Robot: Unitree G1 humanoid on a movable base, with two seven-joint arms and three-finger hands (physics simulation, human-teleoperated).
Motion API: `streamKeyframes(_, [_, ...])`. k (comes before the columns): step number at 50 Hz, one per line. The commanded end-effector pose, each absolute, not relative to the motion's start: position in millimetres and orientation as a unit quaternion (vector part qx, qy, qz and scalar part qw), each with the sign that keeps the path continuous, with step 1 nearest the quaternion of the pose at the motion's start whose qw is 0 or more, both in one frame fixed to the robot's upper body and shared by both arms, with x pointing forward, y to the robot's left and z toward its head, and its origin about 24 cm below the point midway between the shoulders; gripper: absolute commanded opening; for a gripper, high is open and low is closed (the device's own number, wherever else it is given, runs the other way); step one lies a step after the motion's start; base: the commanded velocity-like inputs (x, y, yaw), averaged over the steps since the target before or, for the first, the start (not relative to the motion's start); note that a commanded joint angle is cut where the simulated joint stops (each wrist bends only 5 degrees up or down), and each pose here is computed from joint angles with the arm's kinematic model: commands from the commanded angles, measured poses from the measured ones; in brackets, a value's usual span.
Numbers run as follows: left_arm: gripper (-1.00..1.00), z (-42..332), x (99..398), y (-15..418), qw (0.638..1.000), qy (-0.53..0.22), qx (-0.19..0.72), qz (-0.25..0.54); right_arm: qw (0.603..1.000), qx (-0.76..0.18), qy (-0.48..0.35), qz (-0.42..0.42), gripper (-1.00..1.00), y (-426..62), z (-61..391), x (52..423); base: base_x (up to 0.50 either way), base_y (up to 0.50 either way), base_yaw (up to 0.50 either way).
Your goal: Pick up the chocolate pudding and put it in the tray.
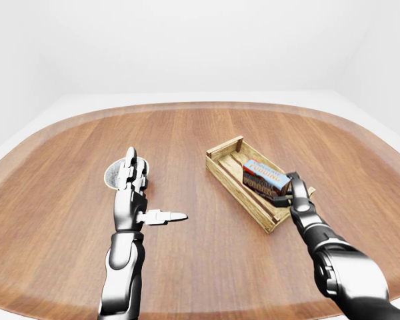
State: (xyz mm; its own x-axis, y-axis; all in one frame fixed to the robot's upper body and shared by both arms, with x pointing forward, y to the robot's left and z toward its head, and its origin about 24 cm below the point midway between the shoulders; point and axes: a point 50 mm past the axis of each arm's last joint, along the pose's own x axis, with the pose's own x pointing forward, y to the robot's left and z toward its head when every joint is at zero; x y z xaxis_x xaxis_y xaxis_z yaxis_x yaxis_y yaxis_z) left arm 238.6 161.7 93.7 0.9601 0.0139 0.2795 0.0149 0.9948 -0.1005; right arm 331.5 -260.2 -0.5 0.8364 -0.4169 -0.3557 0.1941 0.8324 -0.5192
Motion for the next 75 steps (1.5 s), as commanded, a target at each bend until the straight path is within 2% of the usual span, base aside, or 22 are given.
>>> streamKeyframes(1, [1.0,94.9,238.3,162.3,0.988,-0.144,-0.05,0.001,0.923,-0.237,0.246,-0.176,-1.0,-262.5,-6.9,325.8,0.0,0.0,0.0])
streamKeyframes(75, [1.0,94.9,238.4,162.3,0.988,-0.144,-0.05,0.001,0.919,-0.248,0.261,-0.164,-1.0,-256.6,-18.0,319.1,0.0,0.0,0.0])
